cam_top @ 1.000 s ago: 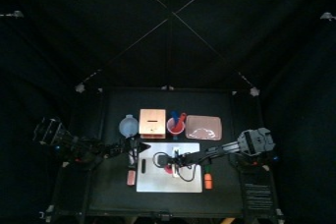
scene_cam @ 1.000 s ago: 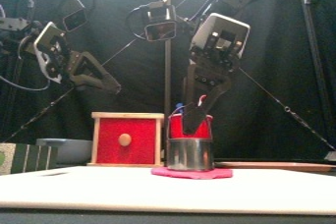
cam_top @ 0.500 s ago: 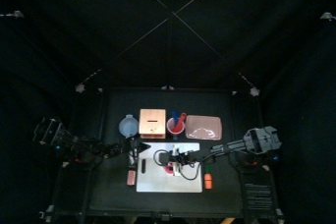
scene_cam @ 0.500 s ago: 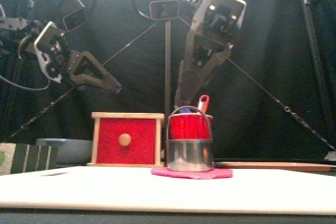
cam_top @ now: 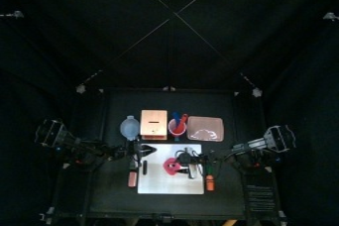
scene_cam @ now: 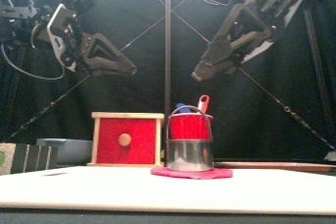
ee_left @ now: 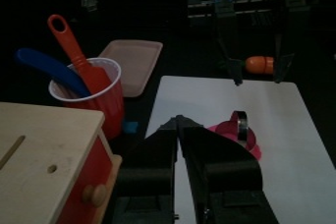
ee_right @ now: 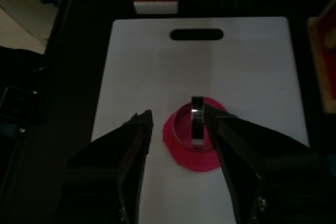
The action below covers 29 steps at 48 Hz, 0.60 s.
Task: Get the cutter from the drawer then cut the dough then place the extra dough in the bowl
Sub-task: Cut the dough
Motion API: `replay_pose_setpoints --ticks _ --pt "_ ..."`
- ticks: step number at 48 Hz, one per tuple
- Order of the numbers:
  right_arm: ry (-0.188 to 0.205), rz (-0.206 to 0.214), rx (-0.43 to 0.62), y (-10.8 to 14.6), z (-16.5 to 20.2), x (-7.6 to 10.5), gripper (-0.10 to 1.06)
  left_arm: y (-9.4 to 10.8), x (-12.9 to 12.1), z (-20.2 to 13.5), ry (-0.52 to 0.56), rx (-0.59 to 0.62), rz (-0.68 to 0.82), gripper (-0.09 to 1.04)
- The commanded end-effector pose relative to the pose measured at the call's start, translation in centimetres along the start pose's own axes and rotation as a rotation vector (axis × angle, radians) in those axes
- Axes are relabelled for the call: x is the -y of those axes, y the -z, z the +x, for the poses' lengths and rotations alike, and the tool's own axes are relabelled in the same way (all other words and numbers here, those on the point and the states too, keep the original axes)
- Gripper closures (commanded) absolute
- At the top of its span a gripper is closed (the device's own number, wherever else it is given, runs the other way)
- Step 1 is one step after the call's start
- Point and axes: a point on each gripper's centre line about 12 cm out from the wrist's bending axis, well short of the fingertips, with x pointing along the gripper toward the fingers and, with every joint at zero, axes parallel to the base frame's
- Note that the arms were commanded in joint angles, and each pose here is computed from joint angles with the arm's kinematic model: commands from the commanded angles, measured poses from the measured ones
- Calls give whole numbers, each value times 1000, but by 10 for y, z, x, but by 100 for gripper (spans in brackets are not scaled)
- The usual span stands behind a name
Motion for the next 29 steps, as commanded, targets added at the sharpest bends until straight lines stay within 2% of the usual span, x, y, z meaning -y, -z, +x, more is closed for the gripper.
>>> replay_pose_setpoints --ticks 1,6,11,18,23,29 --pt "-13 -15 53 1 -1 4 19 -10 7 11 10 27 2 41" --pt "5 -28 -48 18 7 7 20 -9 13 20 18 22 7 42" --pt "32 -18 -97 15 11 9 20 -11 21 27 27 23 1 42" --pt "19 -29 -76 16 9 7 20 -13 29 31 42 33 9 41" --pt "0 -32 -69 29 5 6 21 -12 41 31 81 38 35 38" --pt "0 34 -28 45 1 8 23 5 50 32 97 3 49 31"
